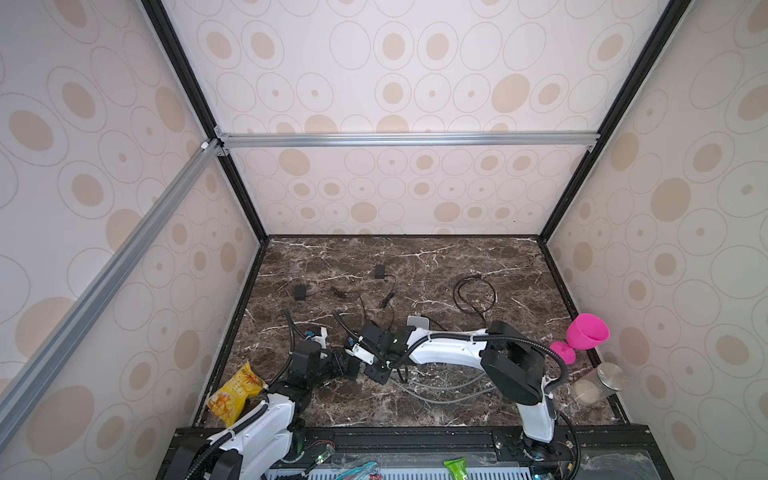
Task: Insert the plug into the switch port
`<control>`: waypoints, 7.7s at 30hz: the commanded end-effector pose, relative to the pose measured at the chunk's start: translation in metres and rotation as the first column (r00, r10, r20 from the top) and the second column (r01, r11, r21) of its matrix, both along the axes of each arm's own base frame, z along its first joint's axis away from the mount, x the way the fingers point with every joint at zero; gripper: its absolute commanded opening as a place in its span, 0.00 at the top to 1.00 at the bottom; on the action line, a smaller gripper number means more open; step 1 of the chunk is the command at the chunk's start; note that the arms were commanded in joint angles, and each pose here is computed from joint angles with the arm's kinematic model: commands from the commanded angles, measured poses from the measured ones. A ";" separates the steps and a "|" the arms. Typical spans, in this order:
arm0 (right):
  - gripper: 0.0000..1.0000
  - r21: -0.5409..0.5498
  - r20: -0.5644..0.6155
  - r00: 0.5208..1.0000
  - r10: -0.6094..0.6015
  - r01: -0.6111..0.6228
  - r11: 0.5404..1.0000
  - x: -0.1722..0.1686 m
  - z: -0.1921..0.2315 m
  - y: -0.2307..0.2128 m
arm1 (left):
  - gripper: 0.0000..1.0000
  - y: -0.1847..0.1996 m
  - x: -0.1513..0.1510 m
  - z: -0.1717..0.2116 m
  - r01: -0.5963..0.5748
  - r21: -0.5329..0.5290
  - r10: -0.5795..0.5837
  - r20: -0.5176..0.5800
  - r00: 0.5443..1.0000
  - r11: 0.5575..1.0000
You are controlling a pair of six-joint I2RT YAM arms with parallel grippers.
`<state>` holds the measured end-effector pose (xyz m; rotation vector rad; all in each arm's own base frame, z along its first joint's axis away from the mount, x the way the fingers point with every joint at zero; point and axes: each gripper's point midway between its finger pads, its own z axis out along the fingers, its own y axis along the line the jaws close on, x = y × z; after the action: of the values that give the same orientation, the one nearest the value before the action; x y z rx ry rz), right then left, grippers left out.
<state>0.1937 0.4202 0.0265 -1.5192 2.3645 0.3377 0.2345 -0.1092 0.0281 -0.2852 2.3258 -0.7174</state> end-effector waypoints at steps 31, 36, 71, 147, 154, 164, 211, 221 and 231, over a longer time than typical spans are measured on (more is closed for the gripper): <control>1.00 0.250 0.236 0.953 0.190 -0.249 0.936 0.030 0.059 0.069 | 0.62 -0.042 -0.023 -0.011 0.235 -0.040 -0.237 -0.057 0.970 0.971; 1.00 0.300 0.290 0.942 0.166 -0.254 0.919 0.039 0.075 0.080 | 0.62 -0.052 -0.029 -0.012 0.280 -0.052 -0.283 -0.059 0.957 0.959; 1.00 0.494 0.481 0.860 0.171 -0.427 0.757 0.049 0.136 0.125 | 0.69 -0.113 -0.095 -0.017 0.562 -0.220 -0.588 -0.074 0.805 0.797; 1.00 0.464 0.662 0.737 0.140 -0.548 0.696 0.041 0.199 0.089 | 0.72 -0.109 -0.102 -0.026 0.549 -0.198 -0.575 -0.113 0.810 0.812; 1.00 0.511 0.531 0.832 0.163 -0.467 0.722 0.032 0.152 0.086 | 0.67 -0.107 -0.099 -0.024 0.537 -0.184 -0.561 -0.116 0.820 0.823; 1.00 0.401 0.397 0.910 0.123 -0.292 0.868 0.015 0.112 0.060 | 0.56 -0.087 -0.020 0.010 0.353 0.010 -0.351 -0.069 0.934 0.936; 0.56 0.282 -0.029 0.983 -0.180 0.180 0.942 -0.023 0.063 -0.058 | 0.41 0.005 0.036 0.147 0.007 -0.031 0.000 0.210 0.978 0.999; 0.58 0.119 -0.256 0.965 -0.062 0.095 0.988 -0.019 0.020 -0.100 | 0.42 -0.013 0.022 0.161 0.109 -0.148 -0.063 0.284 0.957 0.983; 0.61 0.096 -0.294 0.955 -0.037 0.068 0.993 -0.015 -0.006 -0.088 | 0.42 -0.017 0.016 0.169 0.152 -0.129 -0.109 0.291 0.950 0.980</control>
<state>0.1800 0.3306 0.0252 -1.3950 2.5578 0.6952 0.2492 -0.1242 0.1751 -0.1316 2.0815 -0.9239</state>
